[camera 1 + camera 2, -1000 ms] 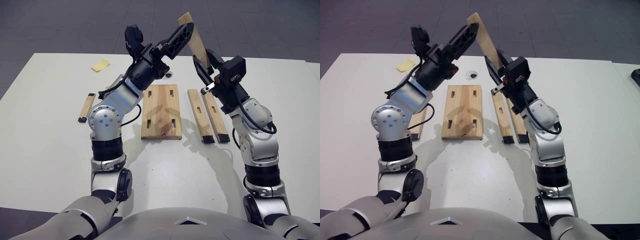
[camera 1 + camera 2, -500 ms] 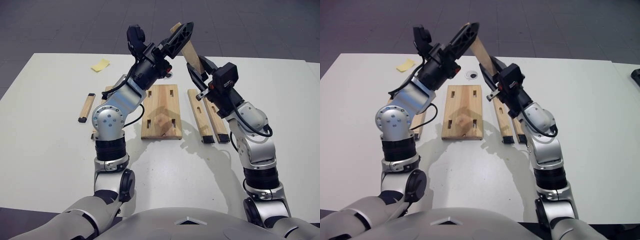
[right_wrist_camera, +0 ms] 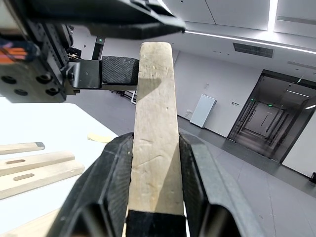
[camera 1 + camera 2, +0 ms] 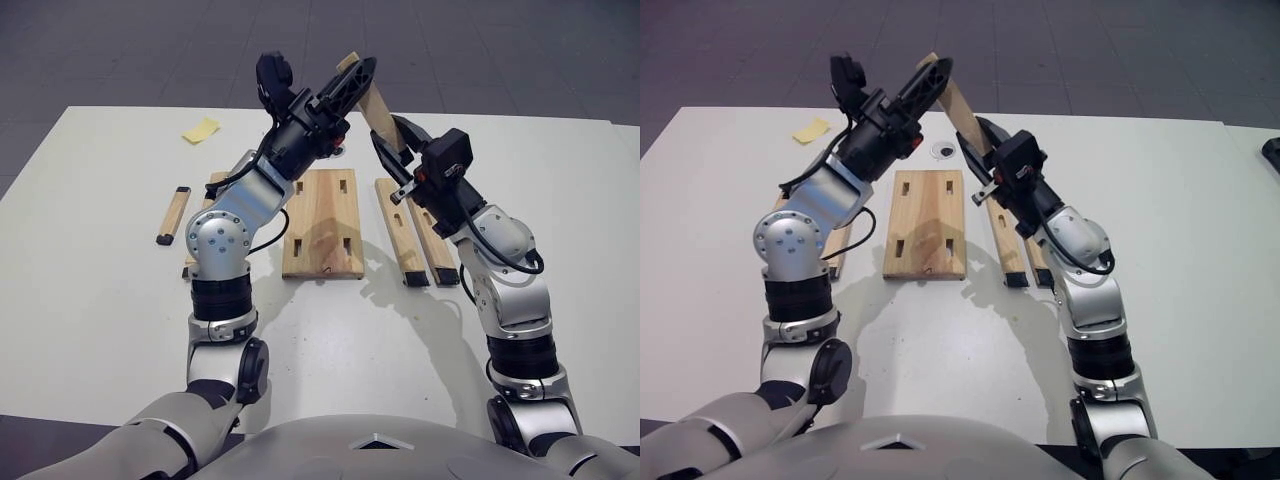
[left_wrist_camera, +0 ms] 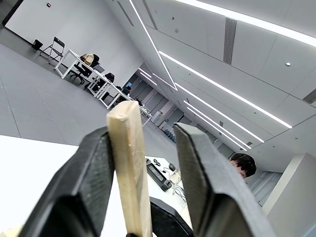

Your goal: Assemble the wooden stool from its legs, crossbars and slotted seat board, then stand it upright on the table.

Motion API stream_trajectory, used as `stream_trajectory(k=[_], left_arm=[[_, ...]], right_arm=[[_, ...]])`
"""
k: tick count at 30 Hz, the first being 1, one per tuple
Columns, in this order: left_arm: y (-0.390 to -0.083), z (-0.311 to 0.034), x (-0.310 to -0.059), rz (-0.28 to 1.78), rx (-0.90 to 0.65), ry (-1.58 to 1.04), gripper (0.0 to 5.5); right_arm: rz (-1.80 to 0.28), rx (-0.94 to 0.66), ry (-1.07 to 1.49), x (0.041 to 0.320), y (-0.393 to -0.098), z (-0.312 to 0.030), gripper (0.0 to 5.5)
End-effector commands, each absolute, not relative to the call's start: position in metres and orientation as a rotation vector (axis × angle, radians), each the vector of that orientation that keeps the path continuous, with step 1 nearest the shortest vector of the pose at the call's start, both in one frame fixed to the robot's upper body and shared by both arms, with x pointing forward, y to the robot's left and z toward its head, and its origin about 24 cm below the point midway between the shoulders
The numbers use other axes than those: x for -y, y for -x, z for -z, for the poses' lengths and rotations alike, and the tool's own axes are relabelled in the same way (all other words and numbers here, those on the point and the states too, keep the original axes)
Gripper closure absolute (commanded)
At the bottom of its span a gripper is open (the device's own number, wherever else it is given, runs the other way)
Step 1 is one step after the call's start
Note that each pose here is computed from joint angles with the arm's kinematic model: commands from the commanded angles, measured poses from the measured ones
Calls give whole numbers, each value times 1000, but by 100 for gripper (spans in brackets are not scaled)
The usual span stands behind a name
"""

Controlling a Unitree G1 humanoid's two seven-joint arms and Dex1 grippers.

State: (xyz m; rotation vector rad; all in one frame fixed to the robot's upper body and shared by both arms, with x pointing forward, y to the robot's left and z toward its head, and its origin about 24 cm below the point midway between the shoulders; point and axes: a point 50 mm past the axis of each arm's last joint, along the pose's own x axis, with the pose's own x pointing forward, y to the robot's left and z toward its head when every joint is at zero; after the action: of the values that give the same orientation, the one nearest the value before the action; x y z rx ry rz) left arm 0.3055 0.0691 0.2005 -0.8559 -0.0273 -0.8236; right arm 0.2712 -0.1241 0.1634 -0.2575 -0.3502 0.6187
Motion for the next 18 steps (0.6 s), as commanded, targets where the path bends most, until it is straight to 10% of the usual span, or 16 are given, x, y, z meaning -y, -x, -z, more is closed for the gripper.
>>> stream_trajectory(k=[1,18], left_arm=[[-305,-206,-66,851,40,834,435],[-308,-199,-79,811,90,760,504]], right_arm=[[-651,329,266,122,-269,-159,421],[-655,275,304,118,-271,-148,385]])
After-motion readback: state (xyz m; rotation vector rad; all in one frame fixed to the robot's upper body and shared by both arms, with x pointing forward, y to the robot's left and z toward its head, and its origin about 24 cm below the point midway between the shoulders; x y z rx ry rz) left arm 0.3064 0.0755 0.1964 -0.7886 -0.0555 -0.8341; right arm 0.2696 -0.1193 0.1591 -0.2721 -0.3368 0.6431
